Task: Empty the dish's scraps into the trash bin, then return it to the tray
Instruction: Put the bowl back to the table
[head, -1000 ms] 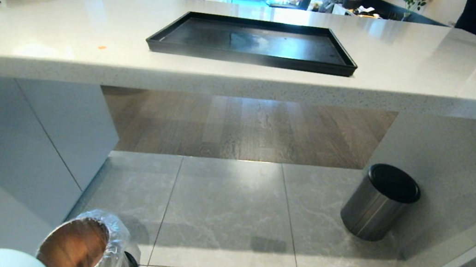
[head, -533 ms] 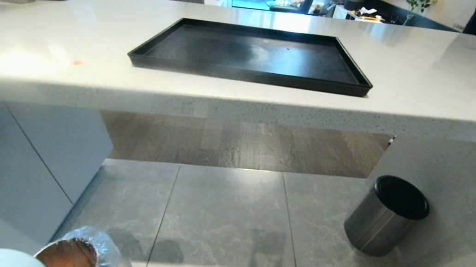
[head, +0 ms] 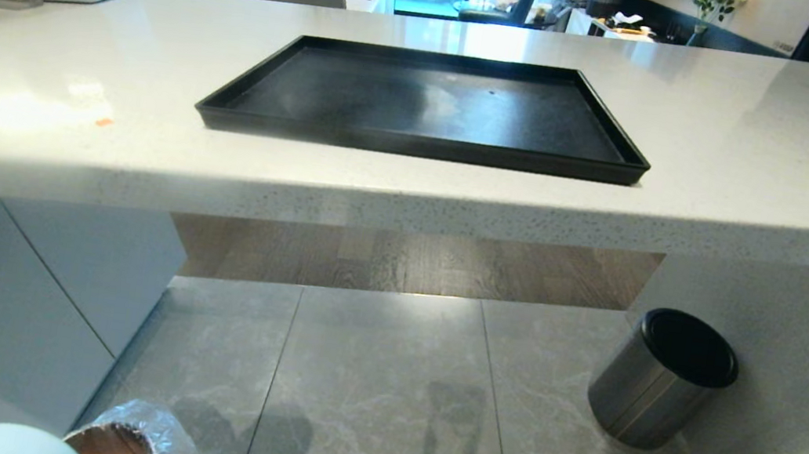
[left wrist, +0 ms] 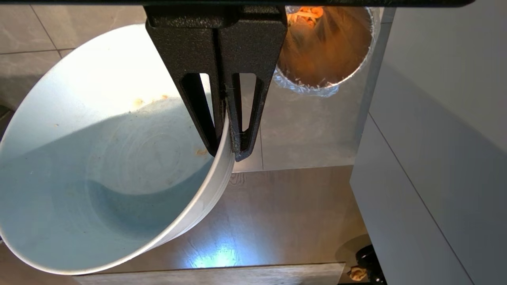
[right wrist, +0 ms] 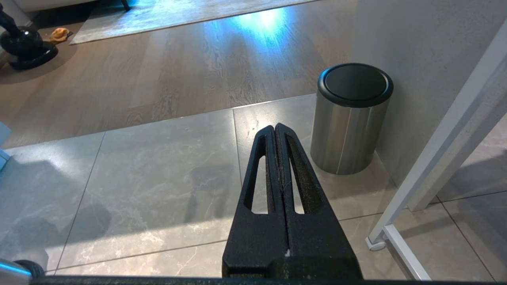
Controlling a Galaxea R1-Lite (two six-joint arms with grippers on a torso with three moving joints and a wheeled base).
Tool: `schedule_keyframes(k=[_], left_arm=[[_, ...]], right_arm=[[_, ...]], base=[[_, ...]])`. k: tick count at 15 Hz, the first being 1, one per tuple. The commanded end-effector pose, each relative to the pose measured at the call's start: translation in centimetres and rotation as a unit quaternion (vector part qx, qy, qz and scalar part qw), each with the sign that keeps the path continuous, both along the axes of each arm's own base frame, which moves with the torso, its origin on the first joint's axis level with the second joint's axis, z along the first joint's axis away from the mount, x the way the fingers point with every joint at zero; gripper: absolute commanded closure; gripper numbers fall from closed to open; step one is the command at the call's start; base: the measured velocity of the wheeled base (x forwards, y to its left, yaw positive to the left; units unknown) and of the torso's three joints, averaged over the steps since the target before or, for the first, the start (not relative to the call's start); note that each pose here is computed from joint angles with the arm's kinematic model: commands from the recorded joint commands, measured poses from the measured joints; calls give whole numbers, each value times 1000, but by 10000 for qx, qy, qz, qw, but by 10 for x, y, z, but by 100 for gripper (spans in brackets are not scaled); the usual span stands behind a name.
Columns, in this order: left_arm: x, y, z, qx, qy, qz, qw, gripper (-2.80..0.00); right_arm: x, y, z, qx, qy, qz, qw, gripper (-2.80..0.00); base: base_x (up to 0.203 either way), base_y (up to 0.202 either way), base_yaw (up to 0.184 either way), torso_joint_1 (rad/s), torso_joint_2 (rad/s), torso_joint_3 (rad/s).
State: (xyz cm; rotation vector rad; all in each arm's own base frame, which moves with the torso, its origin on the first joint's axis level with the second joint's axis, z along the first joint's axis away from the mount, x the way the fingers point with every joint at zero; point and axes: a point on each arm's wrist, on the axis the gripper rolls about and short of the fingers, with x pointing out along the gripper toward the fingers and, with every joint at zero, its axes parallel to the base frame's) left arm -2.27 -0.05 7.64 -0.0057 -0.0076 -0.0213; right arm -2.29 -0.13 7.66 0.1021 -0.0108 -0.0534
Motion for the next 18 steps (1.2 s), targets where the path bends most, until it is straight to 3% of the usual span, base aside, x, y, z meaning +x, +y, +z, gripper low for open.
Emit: schedule_keyframes(k=[1,18], left_arm=[[0,0,0,-2,0,-1,10000,0],[0,0,0,-2,0,-1,10000,0]], right_arm=[[0,0,0,4,-6,1,10000,0],[0,0,0,4,1,1,10000,0]], base=[[0,0,0,0,0,0],[0,0,0,0,0,0]])
